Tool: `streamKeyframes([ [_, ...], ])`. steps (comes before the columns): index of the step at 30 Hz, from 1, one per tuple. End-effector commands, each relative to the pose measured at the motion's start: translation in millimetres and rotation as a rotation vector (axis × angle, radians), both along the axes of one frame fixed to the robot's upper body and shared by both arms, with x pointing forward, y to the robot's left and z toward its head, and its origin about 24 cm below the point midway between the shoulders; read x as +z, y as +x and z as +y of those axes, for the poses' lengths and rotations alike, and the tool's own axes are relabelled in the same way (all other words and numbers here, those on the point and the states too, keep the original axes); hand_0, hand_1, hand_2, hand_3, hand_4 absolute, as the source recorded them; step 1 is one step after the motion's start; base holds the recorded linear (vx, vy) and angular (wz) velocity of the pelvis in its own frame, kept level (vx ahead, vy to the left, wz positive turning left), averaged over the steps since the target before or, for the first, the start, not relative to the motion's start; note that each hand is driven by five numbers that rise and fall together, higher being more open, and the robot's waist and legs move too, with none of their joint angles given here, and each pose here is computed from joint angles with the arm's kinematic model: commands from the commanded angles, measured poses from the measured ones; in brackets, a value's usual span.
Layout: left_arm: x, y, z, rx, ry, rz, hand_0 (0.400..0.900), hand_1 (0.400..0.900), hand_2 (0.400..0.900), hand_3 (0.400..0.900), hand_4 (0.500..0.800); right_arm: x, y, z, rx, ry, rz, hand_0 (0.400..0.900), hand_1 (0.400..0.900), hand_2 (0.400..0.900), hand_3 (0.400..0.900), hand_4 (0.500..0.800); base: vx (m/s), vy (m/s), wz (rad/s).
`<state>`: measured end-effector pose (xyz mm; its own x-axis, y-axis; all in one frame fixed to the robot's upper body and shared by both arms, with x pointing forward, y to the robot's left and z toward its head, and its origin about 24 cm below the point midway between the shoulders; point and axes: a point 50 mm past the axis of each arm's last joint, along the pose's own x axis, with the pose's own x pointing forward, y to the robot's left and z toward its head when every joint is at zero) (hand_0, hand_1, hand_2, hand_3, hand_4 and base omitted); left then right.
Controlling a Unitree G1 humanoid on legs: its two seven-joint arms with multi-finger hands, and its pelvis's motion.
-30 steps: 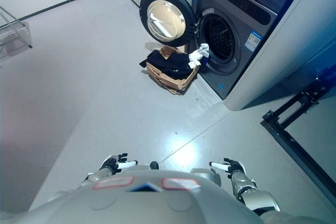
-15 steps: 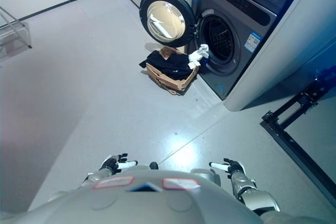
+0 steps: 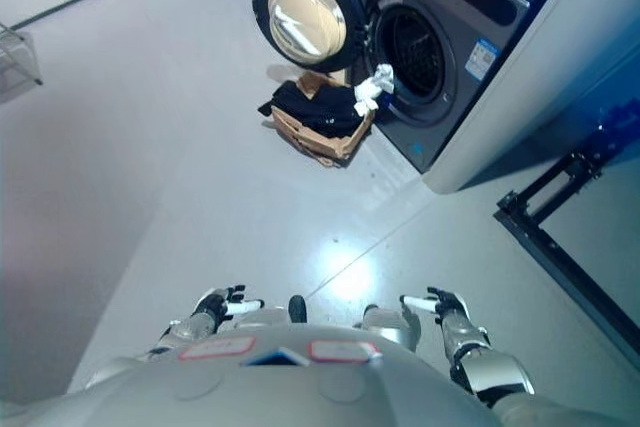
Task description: Put the clothes in the basket into the washing machine.
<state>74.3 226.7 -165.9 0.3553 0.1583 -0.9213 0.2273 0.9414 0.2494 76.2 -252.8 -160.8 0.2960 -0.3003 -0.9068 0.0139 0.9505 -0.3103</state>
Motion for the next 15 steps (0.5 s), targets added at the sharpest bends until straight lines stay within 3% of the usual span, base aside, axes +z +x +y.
streamKeyframes([
  [1, 7.2, 6.7, 24.7, 0.013, 0.068, -0.026, 0.900, 0.900, 0.900, 0.900, 0.800, 7.0, 14.1, -11.3, 0.015, -0.047, -0.069, 0.900, 0.900, 0.900, 0.900, 0.800, 0.090, 0.123, 0.17],
  [8, 14.0, 33.3, 25.4, 0.007, 0.084, -0.111, 0.900, 0.900, 0.900, 0.900, 0.800, 9.0, 6.6, -21.8, -0.015, -0.079, -0.060, 0.900, 0.900, 0.900, 0.900, 0.800, 0.331, -0.047, 0.48],
  [15, 10.8, 30.6, 17.7, 0.016, 0.068, -0.094, 0.900, 0.900, 0.900, 0.900, 0.800, 6.1, -3.3, -19.1, -0.030, -0.060, -0.039, 0.900, 0.900, 0.900, 0.900, 0.800, 0.403, -0.163, 0.47],
])
